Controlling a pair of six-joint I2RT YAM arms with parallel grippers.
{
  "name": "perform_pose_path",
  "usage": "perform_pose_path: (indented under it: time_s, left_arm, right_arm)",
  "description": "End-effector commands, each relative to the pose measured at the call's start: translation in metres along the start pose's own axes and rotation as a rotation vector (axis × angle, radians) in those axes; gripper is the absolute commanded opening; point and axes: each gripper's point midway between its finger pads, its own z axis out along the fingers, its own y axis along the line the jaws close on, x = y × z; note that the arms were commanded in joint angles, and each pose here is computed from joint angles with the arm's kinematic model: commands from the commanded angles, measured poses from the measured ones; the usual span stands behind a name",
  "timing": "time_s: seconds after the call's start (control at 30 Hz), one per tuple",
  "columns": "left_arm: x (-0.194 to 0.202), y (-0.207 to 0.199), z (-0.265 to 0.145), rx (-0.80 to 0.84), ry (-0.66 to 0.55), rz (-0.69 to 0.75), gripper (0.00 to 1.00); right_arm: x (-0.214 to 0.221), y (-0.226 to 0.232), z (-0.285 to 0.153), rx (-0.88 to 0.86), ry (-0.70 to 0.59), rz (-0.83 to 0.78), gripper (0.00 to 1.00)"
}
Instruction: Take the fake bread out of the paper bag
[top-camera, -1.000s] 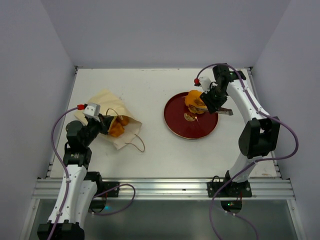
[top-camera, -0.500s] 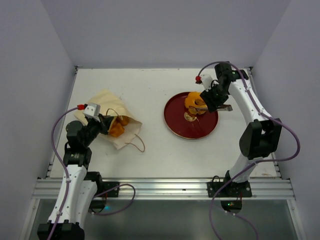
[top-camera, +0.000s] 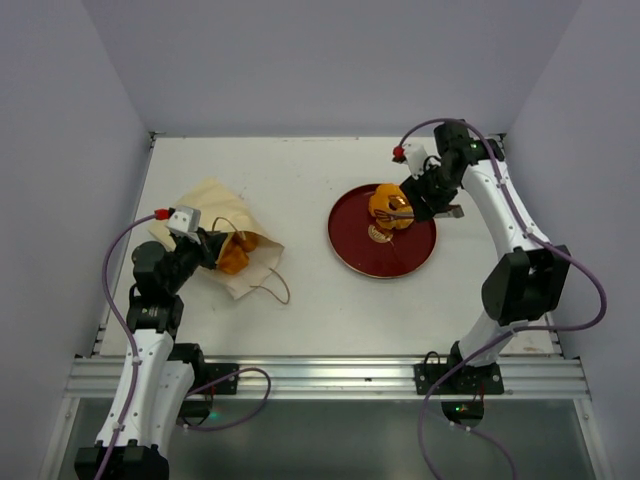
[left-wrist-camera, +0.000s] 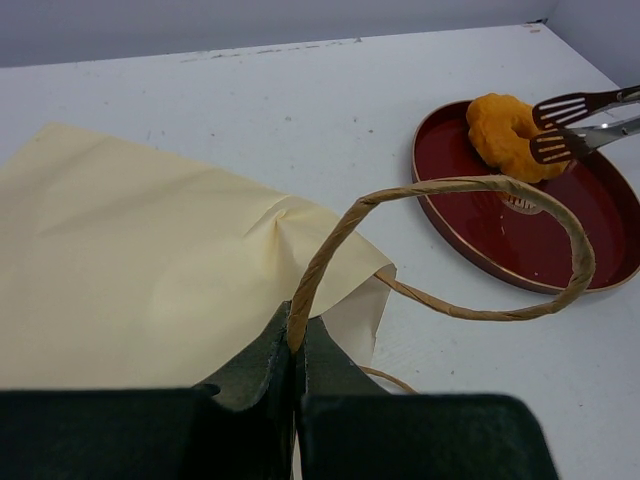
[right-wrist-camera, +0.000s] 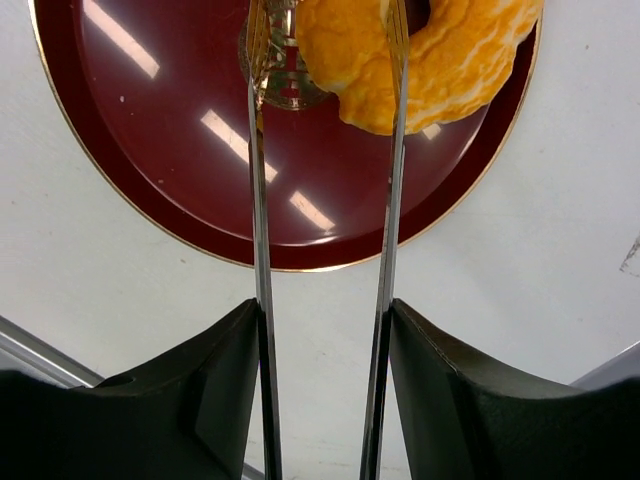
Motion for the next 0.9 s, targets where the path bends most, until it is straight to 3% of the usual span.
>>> perform_pose_path:
  time_s: [0.0,0.43,0.73,0.87]
  left_arm:
    - [-0.005,-0.003,0.001,0.014,-0.026,0.016,0.01]
    - [-0.003,-0.008,0.003,0.05,-0.022,0.003,0.01]
    - [0.001,-0.011,0.006,0.074,0.0,-0.024,0.0]
    - [0.002,-0.012,0.007,0.077,0.01,-0.043,0.0]
  right_arm:
    - [-0.025,0.011,-0.045,0.011,-0.169,-0.011,0.55]
    - [-0.015,0.112,-0.074,-0.343,-0.357,-0.074,0.49]
    - [0.004,0.232,-0.078,-0.655,-0.404,-0.295,0.45]
    - [0.007,0.258,-0.08,-0.701,-0.421,-0.355,0.44]
